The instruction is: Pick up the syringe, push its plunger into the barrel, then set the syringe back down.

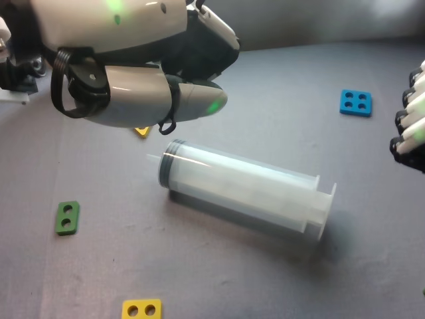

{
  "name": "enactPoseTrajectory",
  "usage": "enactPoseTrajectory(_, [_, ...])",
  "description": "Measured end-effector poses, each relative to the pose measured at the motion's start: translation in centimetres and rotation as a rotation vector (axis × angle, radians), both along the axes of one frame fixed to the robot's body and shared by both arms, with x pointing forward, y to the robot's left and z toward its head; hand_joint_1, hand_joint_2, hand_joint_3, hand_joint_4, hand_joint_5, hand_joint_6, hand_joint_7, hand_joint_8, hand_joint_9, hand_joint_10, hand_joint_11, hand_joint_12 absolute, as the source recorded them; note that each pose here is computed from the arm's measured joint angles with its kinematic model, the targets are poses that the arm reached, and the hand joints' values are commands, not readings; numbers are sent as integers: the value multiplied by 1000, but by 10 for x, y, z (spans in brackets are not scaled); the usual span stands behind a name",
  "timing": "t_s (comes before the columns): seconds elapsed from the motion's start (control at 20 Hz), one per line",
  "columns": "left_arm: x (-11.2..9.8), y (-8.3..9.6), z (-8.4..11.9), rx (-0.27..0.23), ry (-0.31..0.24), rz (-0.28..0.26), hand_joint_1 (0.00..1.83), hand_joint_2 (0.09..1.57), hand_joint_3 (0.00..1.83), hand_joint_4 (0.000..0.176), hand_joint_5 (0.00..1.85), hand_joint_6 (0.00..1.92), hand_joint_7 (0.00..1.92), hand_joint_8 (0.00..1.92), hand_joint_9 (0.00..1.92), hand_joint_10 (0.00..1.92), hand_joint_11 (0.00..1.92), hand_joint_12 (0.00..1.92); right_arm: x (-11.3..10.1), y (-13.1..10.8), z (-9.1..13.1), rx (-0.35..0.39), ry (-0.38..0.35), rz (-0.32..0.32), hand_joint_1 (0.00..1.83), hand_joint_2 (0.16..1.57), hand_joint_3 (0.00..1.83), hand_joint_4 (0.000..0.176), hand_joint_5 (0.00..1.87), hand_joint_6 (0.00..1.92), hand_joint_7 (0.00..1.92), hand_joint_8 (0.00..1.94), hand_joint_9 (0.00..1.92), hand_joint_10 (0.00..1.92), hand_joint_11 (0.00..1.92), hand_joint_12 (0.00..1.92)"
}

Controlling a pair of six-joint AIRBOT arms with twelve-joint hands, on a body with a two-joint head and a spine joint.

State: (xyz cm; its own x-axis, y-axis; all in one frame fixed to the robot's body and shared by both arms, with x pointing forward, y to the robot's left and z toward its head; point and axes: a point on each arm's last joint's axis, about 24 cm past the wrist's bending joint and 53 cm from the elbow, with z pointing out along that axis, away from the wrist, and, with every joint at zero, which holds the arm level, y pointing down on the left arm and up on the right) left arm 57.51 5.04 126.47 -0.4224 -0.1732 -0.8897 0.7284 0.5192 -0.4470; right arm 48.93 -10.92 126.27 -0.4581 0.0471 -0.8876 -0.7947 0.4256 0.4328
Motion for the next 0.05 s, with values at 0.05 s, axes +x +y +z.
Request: enactPoseTrajectory(0.05, [1, 0, 0, 0, 1, 4, 191, 1571, 103, 0, 655, 1921, 763, 1921, 754, 1921, 854, 1921, -1, 0, 0, 0, 0, 3, 277, 1571, 22, 0, 864, 1921, 900, 1941, 870, 1921, 876, 1921])
